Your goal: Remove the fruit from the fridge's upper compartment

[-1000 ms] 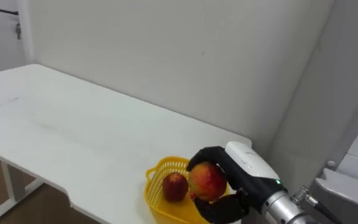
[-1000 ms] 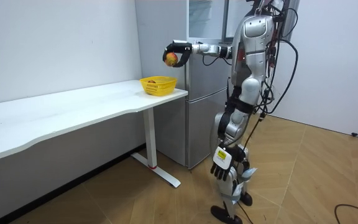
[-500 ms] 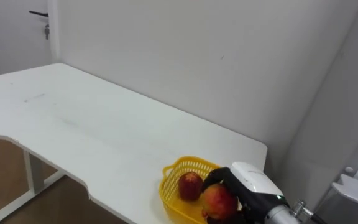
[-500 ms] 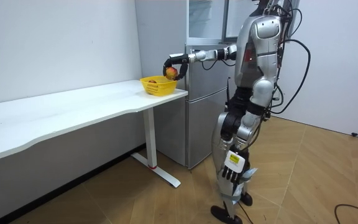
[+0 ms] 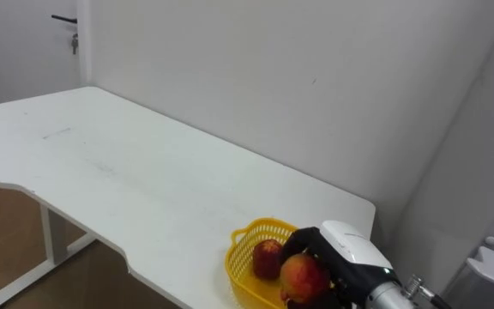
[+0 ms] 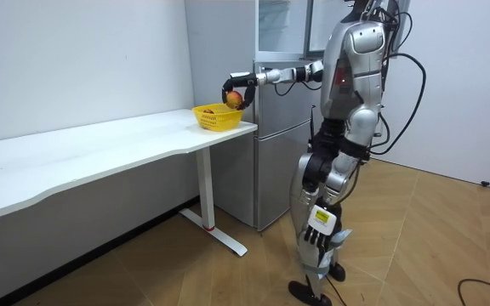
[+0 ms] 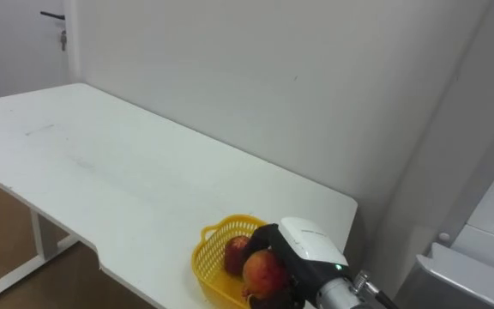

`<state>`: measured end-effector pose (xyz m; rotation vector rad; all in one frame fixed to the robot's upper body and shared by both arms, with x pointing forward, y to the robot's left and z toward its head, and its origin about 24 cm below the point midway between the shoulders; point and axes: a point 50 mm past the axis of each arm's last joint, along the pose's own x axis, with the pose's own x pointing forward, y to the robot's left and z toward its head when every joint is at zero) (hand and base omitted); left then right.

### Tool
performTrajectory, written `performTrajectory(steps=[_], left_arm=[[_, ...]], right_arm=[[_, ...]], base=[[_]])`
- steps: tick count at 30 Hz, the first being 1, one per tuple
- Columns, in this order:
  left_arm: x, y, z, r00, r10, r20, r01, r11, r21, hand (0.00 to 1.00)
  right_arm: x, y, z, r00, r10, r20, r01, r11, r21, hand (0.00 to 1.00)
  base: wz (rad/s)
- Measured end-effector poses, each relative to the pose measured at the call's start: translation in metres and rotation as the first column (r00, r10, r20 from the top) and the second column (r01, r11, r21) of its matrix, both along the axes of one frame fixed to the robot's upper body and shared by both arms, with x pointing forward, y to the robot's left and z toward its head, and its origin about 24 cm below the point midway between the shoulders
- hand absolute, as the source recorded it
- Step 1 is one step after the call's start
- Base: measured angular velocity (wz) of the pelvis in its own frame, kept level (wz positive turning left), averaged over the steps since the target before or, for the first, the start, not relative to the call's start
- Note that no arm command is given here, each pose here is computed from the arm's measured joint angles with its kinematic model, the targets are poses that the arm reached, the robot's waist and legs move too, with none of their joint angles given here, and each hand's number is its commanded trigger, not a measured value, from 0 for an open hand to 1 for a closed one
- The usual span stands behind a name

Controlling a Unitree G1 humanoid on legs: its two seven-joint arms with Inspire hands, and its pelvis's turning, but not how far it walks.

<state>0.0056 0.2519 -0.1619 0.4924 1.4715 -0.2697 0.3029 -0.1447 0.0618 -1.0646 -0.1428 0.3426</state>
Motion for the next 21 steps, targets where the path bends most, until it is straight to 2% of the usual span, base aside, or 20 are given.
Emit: performTrajectory(steps=[21], left_arm=[[-0.0019,0.0083,0.0026,1.0,-0.015,-0.016,0.015,1.0,0.008,0.0]], right_arm=[[0.0017,-0.0013,-0.0023,1.0,-0.001,-0.002,0.001,1.0,0.003,0.0]], base=[[-0.02]])
